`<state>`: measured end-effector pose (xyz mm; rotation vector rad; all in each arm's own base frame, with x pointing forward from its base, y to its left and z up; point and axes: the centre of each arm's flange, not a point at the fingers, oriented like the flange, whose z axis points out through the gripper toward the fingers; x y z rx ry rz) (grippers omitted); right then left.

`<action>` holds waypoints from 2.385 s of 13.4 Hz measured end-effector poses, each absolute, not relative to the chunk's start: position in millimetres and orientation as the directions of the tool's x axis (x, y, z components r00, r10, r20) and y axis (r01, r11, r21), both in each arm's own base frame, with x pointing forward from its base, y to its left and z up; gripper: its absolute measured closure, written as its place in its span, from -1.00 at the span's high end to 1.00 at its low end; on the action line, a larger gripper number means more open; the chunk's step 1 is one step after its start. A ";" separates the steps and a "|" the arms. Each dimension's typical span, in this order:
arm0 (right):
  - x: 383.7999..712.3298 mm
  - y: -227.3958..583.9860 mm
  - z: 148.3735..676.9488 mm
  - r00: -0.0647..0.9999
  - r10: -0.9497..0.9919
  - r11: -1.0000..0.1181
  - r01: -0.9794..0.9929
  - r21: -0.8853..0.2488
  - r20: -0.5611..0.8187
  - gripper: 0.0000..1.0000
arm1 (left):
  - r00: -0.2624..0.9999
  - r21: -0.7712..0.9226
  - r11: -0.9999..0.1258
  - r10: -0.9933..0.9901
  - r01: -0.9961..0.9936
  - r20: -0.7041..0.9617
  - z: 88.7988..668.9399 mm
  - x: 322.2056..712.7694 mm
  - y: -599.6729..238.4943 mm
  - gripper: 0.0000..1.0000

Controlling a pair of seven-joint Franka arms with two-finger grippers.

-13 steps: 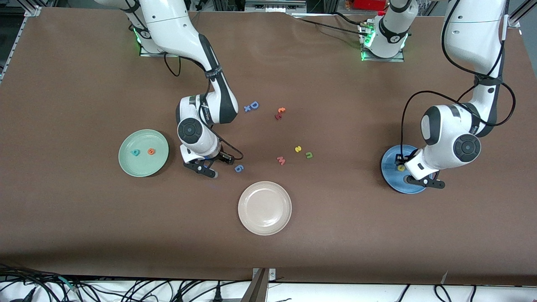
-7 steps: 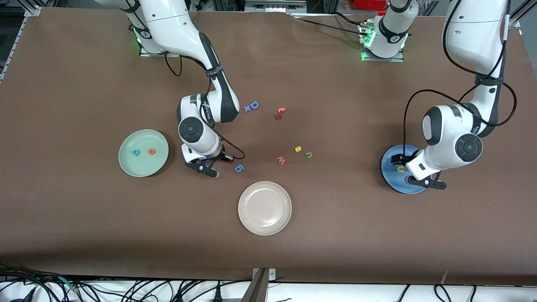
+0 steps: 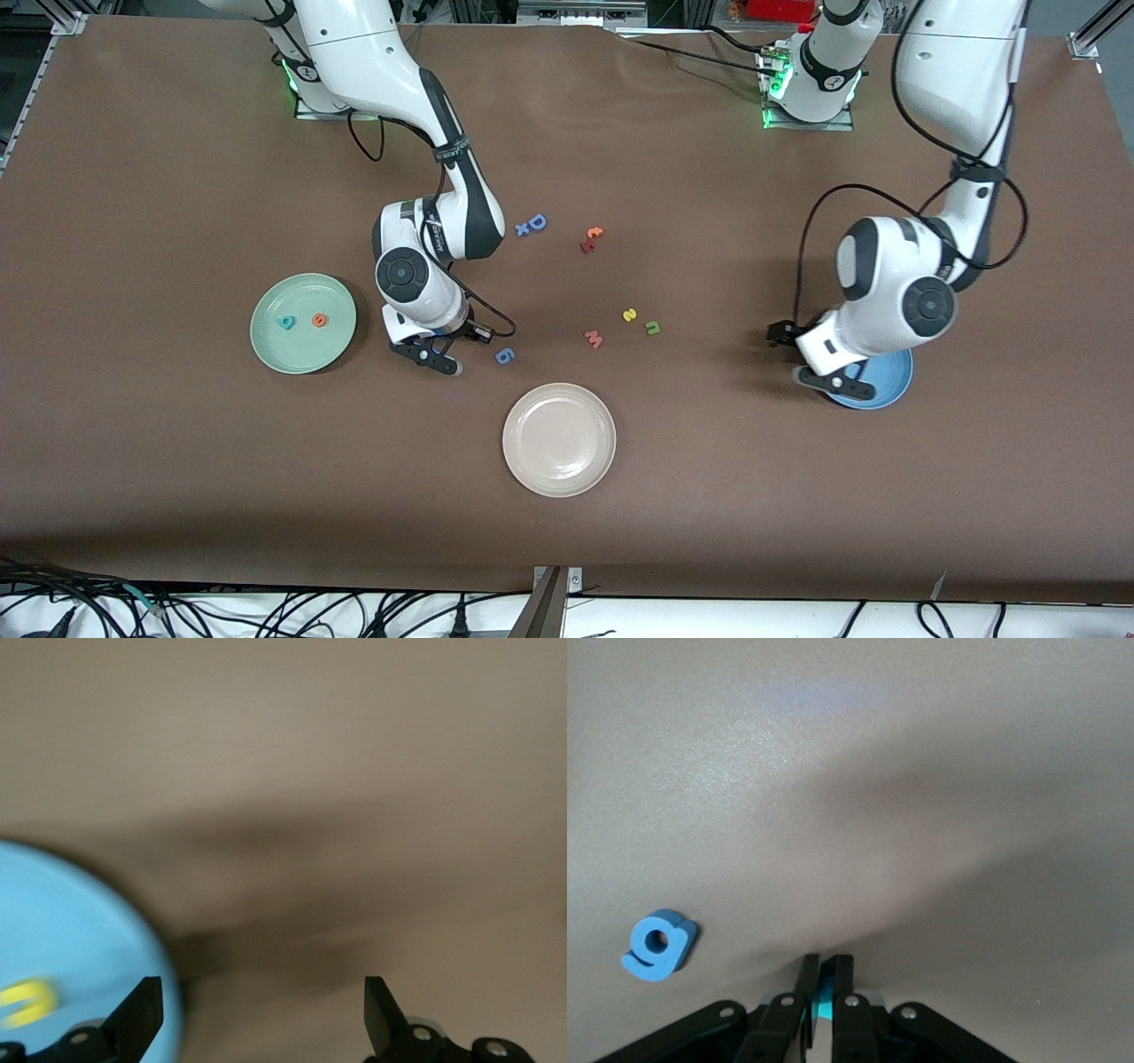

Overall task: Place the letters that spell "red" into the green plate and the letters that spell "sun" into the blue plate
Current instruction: 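Grasp the teal r with the right gripper while the left gripper returns, then drop the r on the green plate while the left gripper reaches green u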

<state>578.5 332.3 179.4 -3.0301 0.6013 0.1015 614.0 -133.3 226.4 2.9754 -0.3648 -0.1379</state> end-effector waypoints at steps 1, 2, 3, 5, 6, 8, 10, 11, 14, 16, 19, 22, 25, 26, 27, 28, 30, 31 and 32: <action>578.5 332.4 179.5 0.922 -0.379 -0.923 -0.383 -0.037 -0.075 -0.81 | 0.963 0.152 -0.955 -0.265 -0.255 -0.054 227.8 611.8 -152.2 1.00; 578.5 332.4 179.5 0.922 -0.379 -0.923 -0.383 -0.037 -0.075 -0.81 | 0.957 0.151 -0.948 -0.288 -0.279 -0.042 228.5 608.7 -169.8 1.00; 578.5 332.5 179.5 0.922 -0.379 -0.923 -0.383 -0.037 -0.075 -0.81 | 0.950 0.149 -0.942 -0.310 -0.302 -0.033 228.5 605.1 -185.4 1.00; 578.4 332.7 179.5 0.922 -0.379 -0.923 -0.382 -0.037 -0.075 -0.81 | 0.939 0.141 -0.929 -0.345 -0.341 -0.004 227.5 598.9 -214.6 1.00; 578.4 332.7 179.5 0.922 -0.379 -0.923 -0.382 -0.037 -0.076 -0.81 | 0.936 0.137 -0.927 -0.352 -0.350 0.011 226.2 596.6 -227.5 1.00; 578.4 332.7 179.6 0.922 -0.379 -0.923 -0.382 -0.036 -0.076 -0.81 | 0.933 0.130 -0.924 -0.359 -0.359 0.024 222.1 596.0 -246.9 1.00; 577.0 333.4 180.5 0.922 -0.377 -0.924 -0.381 -0.028 -0.093 -0.81 | 0.935 0.125 -0.926 -0.355 -0.355 0.029 217.3 596.9 -263.0 1.00; 577.0 332.6 182.9 0.920 -0.377 -0.924 -0.381 -0.021 -0.107 -0.81 | 0.938 0.122 -0.930 -0.346 -0.347 0.034 215.1 597.1 -270.8 1.00; 581.0 323.4 202.3 0.912 -0.386 -0.920 -0.391 -0.009 -0.141 -0.81 | 0.943 0.116 -0.935 -0.331 -0.334 0.047 209.8 592.7 -292.7 1.00; 583.0 319.1 213.0 0.908 -0.391 -0.918 -0.397 -0.011 -0.150 -0.81 | 0.938 0.112 -0.932 -0.342 -0.346 0.057 205.5 586.1 -309.3 1.00; 583.0 319.1 214.4 0.908 -0.391 -0.918 -0.397 -0.012 -0.152 -0.81 | 0.943 0.099 -0.938 -0.325 -0.331 0.077 189.9 575.4 -331.3 1.00; 589.0 297.1 222.8 0.913 -0.367 -0.929 -0.371 0.016 -0.177 -0.81 | 0.942 0.088 -0.939 -0.325 -0.332 0.082 174.7 569.5 -339.3 1.00; 604.8 235.5 253.7 0.927 -0.297 -0.954 -0.295 0.041 -0.230 -0.81 | 0.942 0.085 -0.939 -0.326 -0.332 0.078 170.4 568.3 -339.5 1.00; 611.2 210.2 264.0 0.935 -0.264 -0.964 -0.262 0.040 -0.236 -0.81 | 0.943 0.083 -0.940 -0.324 -0.330 0.078 170.4 569.2 -338.0 1.00; 617.0 184.5 271.8 0.944 -0.229 -0.973 -0.226 0.038 -0.236 -0.81 | 0.944 0.081 -0.941 -0.322 -0.328 0.078 170.1 570.0 -336.4 1.00; 621.0 159.0 275.9 0.952 -0.196 -0.981 -0.193 0.035 -0.235 -0.81 | 0.944 0.079 -0.942 -0.321 -0.327 0.077 169.6 570.2 -335.4 1.00; 622.1 114.9 271.7 0.955 -0.157 -0.988 -0.155 0.029 -0.251 -0.81 | 0.944 0.078 -0.942 -0.321 -0.326 0.073 167.9 569.5 -334.6 1.00; 618.7 100.3 264.0 0.951 -0.155 -0.988 -0.153 0.030 -0.267 -0.81 | 0.945 0.078 -0.942 -0.321 -0.326 0.071 167.2 569.0 -334.3 1.00; 613.2 91.2 254.6 0.945 -0.158 -0.987 -0.155 0.034 -0.286 -0.81 | 0.945 0.078 -0.942 -0.321 -0.326 0.068 166.6 568.3 -334.2 1.00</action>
